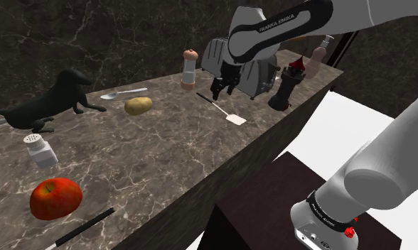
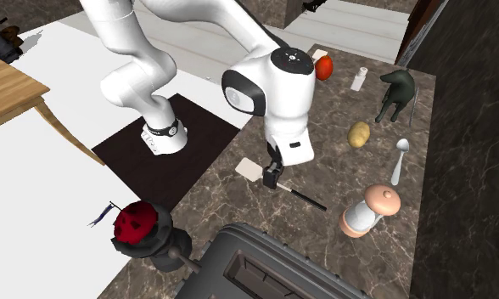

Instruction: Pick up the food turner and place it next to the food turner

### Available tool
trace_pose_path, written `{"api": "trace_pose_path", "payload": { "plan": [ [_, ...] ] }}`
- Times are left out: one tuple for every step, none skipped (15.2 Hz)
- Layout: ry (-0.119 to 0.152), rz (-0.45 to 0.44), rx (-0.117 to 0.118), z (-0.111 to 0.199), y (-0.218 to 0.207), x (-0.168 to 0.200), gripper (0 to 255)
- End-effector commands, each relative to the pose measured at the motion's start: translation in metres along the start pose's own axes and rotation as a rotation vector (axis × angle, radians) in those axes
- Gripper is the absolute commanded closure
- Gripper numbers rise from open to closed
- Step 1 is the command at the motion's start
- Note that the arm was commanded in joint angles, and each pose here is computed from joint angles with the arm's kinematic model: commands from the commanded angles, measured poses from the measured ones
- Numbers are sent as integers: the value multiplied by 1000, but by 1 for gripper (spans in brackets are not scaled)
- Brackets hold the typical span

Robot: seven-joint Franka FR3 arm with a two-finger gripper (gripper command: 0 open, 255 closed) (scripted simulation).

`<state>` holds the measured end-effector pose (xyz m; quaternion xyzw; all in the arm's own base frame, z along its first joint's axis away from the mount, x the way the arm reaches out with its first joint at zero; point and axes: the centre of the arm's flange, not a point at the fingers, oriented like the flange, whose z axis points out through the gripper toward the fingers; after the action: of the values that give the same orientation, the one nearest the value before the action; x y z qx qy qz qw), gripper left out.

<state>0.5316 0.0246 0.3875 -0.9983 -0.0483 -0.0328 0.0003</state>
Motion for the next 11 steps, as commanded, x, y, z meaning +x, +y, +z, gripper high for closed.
{"api": "trace_pose_path", "payload": {
  "plan": [
    [1, 1, 3, 15, 0, 6, 0],
    [1, 1, 3, 20, -1, 6, 0],
    [1, 1, 3, 25, -1, 6, 0],
    [1, 1, 3, 31, -1, 6, 0],
    [1, 1, 3, 36, -1, 6, 0],
    [1, 1, 3, 41, -1, 6, 0],
    [1, 1, 3, 50, -1, 6, 0],
    [1, 1, 3, 50, -1, 6, 0],
    [1, 1, 3, 50, -1, 6, 0],
    [1, 1, 3, 50, -1, 6, 0],
    [1, 1, 3, 50, -1, 6, 0]
  ]
}}
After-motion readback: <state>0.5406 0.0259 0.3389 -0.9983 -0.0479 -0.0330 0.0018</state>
